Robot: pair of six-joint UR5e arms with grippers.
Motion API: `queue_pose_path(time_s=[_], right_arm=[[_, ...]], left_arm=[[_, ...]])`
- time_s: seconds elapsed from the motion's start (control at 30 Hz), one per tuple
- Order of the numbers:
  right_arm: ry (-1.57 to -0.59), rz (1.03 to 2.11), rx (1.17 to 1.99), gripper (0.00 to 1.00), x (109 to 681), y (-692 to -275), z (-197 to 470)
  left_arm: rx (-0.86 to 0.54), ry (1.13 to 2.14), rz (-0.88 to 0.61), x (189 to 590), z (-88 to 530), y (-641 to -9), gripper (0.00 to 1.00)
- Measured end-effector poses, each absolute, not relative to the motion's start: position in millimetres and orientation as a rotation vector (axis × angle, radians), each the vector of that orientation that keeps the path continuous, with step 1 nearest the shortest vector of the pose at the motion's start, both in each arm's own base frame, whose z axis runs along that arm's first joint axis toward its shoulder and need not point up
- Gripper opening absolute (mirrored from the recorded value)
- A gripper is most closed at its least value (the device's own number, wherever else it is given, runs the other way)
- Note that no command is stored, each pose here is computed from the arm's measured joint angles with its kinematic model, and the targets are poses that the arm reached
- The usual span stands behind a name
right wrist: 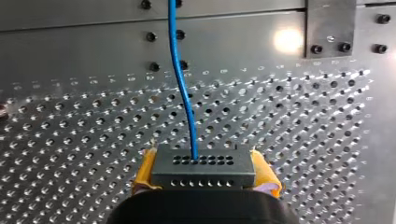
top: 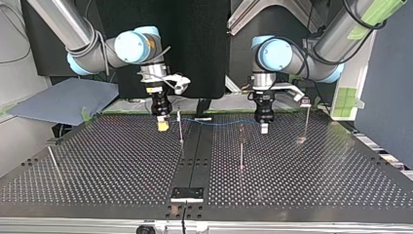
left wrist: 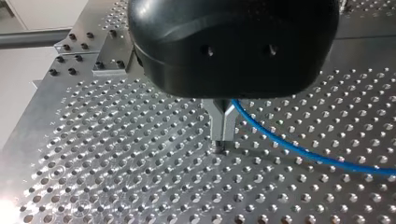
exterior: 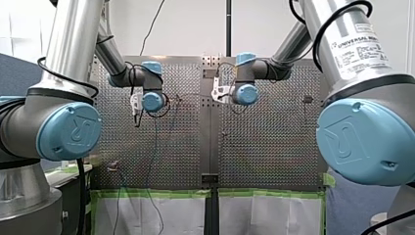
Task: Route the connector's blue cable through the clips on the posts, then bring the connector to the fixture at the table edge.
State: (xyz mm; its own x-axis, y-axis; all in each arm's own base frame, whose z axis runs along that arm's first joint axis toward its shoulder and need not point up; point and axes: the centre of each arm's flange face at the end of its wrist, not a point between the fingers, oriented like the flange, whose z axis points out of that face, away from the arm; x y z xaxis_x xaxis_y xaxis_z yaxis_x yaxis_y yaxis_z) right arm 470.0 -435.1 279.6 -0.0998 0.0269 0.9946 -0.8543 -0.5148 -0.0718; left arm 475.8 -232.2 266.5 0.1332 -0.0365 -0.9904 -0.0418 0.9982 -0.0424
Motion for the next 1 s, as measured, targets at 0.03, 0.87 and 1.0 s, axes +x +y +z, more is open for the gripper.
queue_pose_path(time_s=[0.03,0.87,1.0], right_arm=[[-0.932,1.690,1.510,0.00,470.4,-435.8,276.7],[-0.923,1.696,1.513,0.00,468.2,-450.6,266.1],[-0.923,1.695,1.512,0.00,467.5,-451.8,266.3]], left_arm=[[-0.065,1.436,0.004,476.5,267.4,-232.3,0.00],[-0.056,1.464,0.025,504.1,264.6,-235.6,0.00],[-0.062,1.456,0.020,510.5,269.9,-236.4,0.00]])
